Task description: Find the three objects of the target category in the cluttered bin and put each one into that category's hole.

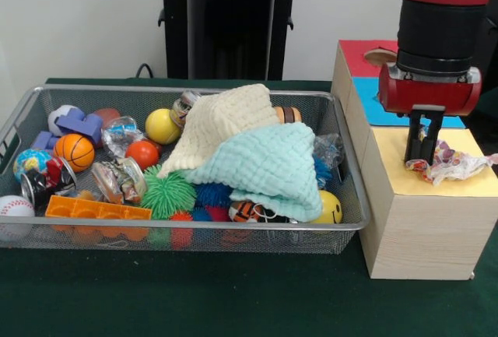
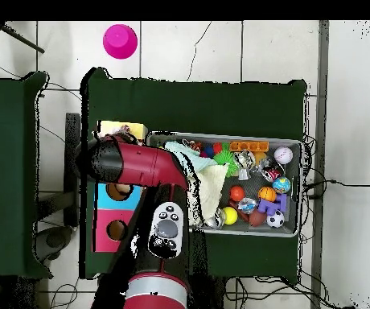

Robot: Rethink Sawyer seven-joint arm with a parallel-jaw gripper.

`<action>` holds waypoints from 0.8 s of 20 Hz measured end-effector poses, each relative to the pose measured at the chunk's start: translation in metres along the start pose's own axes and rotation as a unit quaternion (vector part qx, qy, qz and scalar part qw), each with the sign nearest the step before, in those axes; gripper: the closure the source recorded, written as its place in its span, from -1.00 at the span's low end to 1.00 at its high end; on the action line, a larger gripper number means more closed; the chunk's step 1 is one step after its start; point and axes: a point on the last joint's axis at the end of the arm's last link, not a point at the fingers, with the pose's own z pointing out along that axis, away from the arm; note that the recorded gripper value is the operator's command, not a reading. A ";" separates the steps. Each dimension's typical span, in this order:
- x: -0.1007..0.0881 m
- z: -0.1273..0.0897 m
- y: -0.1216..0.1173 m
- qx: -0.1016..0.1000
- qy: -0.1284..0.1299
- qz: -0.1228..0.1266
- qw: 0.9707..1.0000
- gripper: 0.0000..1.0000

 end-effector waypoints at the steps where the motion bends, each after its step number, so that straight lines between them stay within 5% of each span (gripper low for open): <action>1: 0.000 0.000 0.000 0.000 0.000 0.000 1.000 1.00; 16: 0.001 0.001 0.002 0.010 -0.008 -0.007 1.000 1.00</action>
